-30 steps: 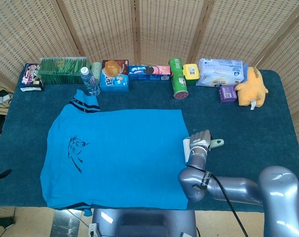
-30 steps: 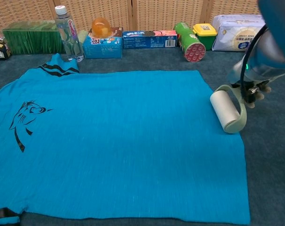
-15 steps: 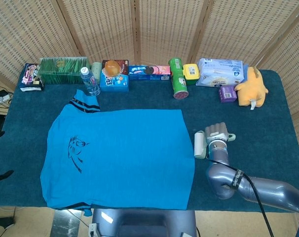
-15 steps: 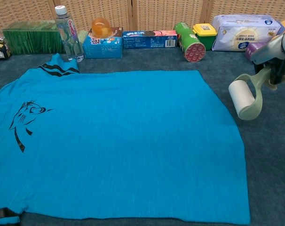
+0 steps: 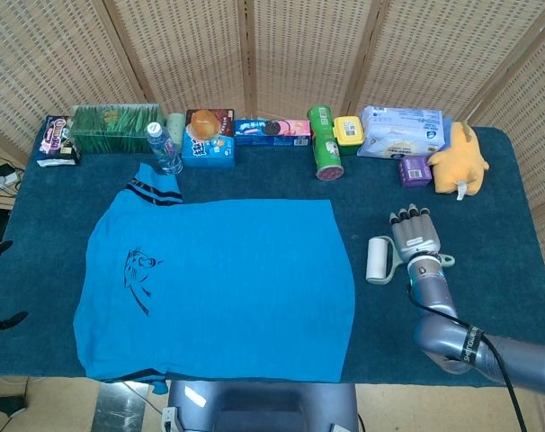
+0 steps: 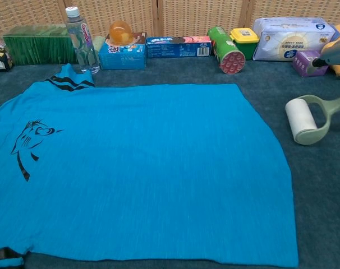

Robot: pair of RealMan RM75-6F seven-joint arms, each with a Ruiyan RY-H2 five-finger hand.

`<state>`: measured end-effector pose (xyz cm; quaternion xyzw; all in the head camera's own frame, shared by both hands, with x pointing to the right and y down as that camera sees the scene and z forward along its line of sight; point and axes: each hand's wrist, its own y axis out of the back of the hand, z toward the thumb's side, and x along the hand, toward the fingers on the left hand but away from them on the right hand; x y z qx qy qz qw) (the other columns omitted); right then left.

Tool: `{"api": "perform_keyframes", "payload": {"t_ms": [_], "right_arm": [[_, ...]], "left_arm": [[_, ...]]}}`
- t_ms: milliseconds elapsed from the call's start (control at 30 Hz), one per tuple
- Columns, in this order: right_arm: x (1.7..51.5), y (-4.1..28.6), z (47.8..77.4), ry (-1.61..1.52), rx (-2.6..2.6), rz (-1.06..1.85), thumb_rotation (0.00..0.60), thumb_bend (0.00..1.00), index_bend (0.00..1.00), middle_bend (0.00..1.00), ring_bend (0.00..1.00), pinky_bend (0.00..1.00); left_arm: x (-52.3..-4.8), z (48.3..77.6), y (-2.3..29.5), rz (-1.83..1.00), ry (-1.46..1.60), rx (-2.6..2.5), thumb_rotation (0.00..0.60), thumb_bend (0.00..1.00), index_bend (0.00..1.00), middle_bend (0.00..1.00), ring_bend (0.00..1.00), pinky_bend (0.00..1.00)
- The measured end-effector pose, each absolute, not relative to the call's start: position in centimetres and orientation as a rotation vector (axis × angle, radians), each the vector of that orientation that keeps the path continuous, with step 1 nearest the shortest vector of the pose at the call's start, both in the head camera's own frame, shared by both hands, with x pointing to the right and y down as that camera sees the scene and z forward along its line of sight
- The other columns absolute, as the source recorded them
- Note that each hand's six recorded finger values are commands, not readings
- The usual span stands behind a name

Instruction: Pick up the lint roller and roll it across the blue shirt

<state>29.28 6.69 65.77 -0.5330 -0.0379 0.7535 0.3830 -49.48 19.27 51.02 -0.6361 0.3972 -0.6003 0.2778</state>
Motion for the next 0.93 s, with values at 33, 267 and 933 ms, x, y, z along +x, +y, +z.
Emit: {"api": "perform_keyframes", "payload": {"t_ms": [33, 267, 933], "right_arm": [[29.5, 6.7, 65.5, -0.108, -1.358, 1.915, 0.6, 0.0, 0.0, 0.0, 0.0, 0.11], [31.4, 7.1, 63.4, -0.198, -1.35, 1.849, 0.6, 0.0, 0.0, 0.0, 0.0, 0.1], [39.0, 16.2, 57.7, -0.763, -1.423, 1.383, 0.6, 0.0, 0.0, 0.0, 0.0, 0.09]], "left_arm": [[-49.5, 51.0, 19.3, -1.611, 1.066, -1.709, 0.6, 0.13, 0.0, 0.0, 0.0, 0.08], [-49.4, 50.8, 19.4, -1.595, 1.067, -1.712, 0.6, 0.13, 0.0, 0.0, 0.0, 0.08], [-49.1, 50.2, 20.6, -1.569, 1.063, -1.682, 0.6, 0.13, 0.0, 0.0, 0.0, 0.08]]}}
